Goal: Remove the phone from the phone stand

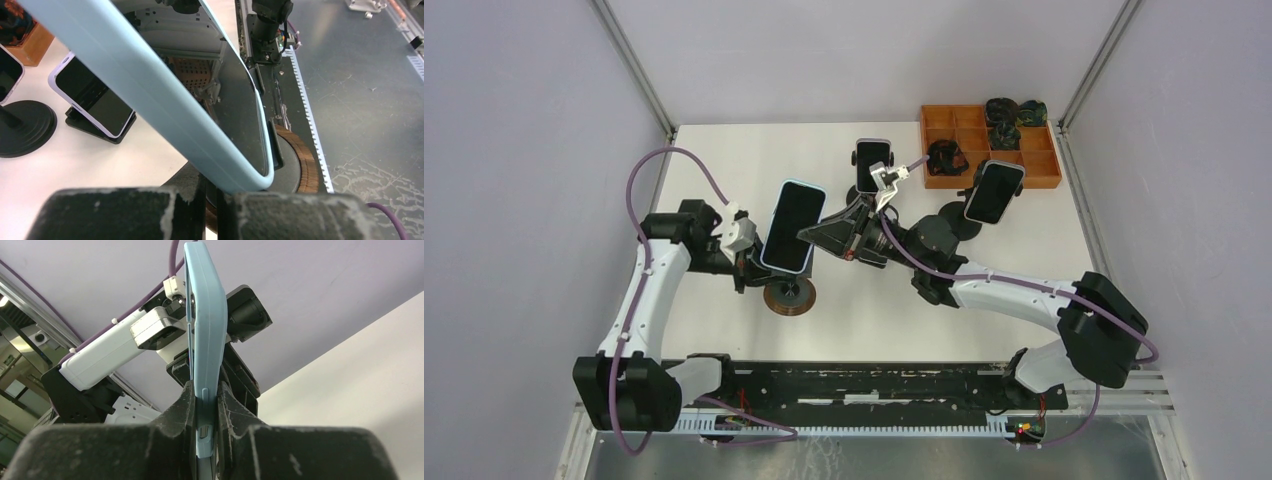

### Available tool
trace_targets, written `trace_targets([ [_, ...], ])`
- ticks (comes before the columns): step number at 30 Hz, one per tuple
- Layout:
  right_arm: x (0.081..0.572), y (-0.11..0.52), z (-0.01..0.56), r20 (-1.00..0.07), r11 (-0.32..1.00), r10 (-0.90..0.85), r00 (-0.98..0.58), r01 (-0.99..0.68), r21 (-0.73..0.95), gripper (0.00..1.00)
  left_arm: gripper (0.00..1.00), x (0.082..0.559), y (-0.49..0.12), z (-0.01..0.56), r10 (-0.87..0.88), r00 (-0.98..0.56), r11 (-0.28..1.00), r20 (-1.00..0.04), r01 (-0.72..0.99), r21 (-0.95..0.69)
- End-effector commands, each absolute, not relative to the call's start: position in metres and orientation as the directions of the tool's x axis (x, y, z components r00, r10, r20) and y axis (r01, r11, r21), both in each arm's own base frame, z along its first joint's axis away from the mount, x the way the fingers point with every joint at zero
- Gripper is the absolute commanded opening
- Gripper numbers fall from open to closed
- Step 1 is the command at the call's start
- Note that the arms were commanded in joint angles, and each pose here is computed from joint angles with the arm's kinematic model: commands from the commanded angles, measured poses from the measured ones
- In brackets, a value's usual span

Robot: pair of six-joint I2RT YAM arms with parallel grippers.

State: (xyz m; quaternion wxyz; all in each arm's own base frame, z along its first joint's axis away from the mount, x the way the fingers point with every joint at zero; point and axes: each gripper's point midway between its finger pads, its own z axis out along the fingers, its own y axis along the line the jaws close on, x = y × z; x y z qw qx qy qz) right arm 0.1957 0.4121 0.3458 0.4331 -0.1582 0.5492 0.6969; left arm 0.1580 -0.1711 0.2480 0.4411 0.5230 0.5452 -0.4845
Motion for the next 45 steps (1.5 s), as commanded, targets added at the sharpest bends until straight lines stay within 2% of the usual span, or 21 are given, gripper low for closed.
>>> trace_targets([
  [1, 0.189, 0.421, 0.300, -0.745, 0.079, 0.321, -0.585, -0.768, 0.636, 0.11, 0.02, 0.151, -0.177, 0.276, 0.074, 0.091, -0.036, -0.993, 0.995, 0.089],
  [3, 0.190, 0.422, 0.297, -0.738, 0.079, 0.320, -0.595, -0.759, 0.646, 0.19, 0.02, 0.150, -0.176, 0.275, 0.088, 0.101, -0.036, -0.991, 0.995, 0.098],
  [7, 0.191, 0.425, 0.295, -0.717, 0.061, 0.328, -0.615, -0.744, 0.666, 0.27, 0.02, 0.149, -0.177, 0.276, 0.083, 0.076, -0.038, -0.994, 0.997, 0.073],
  [13, 0.203, 0.424, 0.297, -0.699, 0.093, 0.364, -0.616, -0.723, 0.685, 0.50, 0.02, 0.144, -0.181, 0.276, 0.089, 0.051, -0.064, -0.995, 0.997, 0.045],
  [17, 0.214, 0.418, 0.299, -0.680, 0.107, 0.393, -0.618, -0.704, 0.702, 0.47, 0.02, 0.143, -0.184, 0.285, 0.061, 0.018, -0.067, -0.998, 0.998, 0.014],
  [23, 0.233, 0.398, 0.320, -0.663, 0.115, 0.472, -0.581, -0.705, 0.700, 0.57, 0.02, 0.140, -0.187, 0.286, 0.065, 0.009, -0.089, -0.998, 0.996, 0.003],
  [31, 0.238, 0.397, 0.346, -0.699, 0.124, 0.488, -0.522, -0.752, 0.648, 0.62, 0.02, 0.139, -0.189, 0.286, 0.065, -0.010, -0.103, -0.998, 0.995, -0.017],
  [37, 0.246, 0.386, 0.365, -0.733, 0.189, 0.526, -0.432, -0.780, 0.596, 0.60, 0.02, 0.140, -0.189, 0.285, 0.072, -0.023, -0.104, -0.997, 0.994, -0.030],
  [40, 0.246, 0.387, 0.374, -0.746, 0.184, 0.522, -0.413, -0.800, 0.571, 0.48, 0.02, 0.141, -0.189, 0.286, 0.070, -0.028, -0.104, -0.997, 0.994, -0.035],
  [45, 0.240, 0.390, 0.382, -0.753, 0.143, 0.518, -0.407, -0.826, 0.545, 0.46, 0.02, 0.142, -0.189, 0.284, 0.077, -0.033, -0.103, -0.997, 0.994, -0.040],
])
